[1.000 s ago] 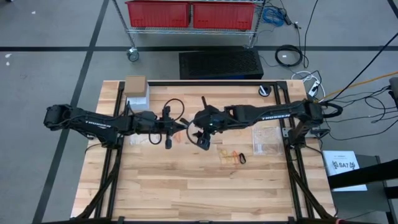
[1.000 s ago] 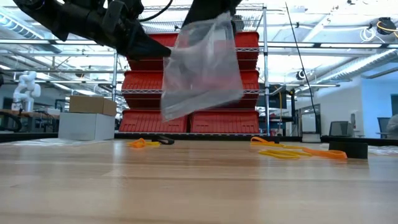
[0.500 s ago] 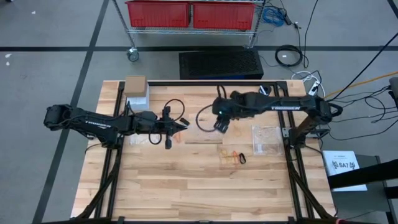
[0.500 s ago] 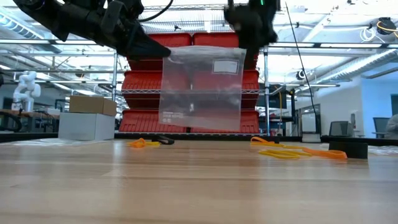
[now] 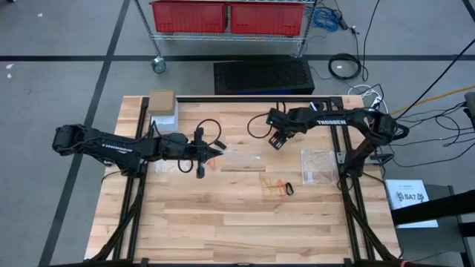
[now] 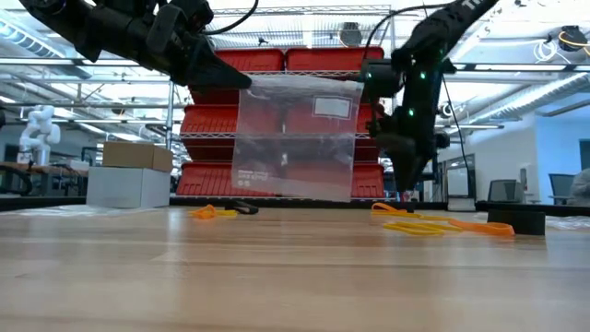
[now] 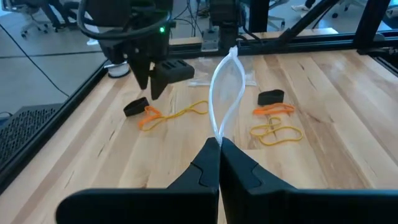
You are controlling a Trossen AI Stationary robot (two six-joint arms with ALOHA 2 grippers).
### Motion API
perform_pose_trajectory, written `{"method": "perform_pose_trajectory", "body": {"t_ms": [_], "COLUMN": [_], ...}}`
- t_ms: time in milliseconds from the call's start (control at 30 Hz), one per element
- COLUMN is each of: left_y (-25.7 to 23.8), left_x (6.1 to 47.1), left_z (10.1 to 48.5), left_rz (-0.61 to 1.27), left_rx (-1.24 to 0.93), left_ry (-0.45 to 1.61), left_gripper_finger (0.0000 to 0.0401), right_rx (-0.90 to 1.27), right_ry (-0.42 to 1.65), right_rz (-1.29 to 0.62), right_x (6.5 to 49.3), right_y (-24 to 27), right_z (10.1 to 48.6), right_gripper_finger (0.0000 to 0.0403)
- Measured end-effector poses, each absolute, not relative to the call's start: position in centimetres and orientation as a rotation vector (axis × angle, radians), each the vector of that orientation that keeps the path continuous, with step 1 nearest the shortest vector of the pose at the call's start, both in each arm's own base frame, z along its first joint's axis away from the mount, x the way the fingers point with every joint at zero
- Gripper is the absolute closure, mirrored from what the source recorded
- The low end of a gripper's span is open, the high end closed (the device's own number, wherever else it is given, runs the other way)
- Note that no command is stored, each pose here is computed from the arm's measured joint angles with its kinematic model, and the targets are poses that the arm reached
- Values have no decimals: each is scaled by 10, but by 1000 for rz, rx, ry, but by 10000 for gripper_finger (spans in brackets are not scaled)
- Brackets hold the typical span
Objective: Sort rubber bands
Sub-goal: Put the top black rubber band into the transparent zip bag
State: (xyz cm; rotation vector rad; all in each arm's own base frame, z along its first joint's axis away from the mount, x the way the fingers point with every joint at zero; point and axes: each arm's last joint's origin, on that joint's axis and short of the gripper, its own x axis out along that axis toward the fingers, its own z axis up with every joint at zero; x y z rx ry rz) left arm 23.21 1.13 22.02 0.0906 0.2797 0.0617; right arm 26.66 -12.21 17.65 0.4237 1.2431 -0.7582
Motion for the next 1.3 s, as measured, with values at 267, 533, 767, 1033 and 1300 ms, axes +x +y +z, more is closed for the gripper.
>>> {"method": "perform_pose_trajectory", "body": {"t_ms": [267,533,767,1033,1300], "left_y": [11,11,11,11,11], "left_x": [232,232,232,232,232], "left_z": [220,220,220,220,220], "left_rz": [62,62,62,62,62], "left_rx": [91,91,92,92,91], "left_ry": [280,280,280,280,282], "left_gripper_finger": [399,399,399,399,399], "right_rx": [418,460,447,397,235], "right_ry": [1227,1183,1179,1215,969], "right_rz": [-794,-785,-775,-723,-641], "right_x": [256,247,248,272,300], "right_y": [-131,-141,-142,-129,-87], "right_z": [160,148,149,191,296], "right_gripper_finger": [208,248,390,399,401]}}
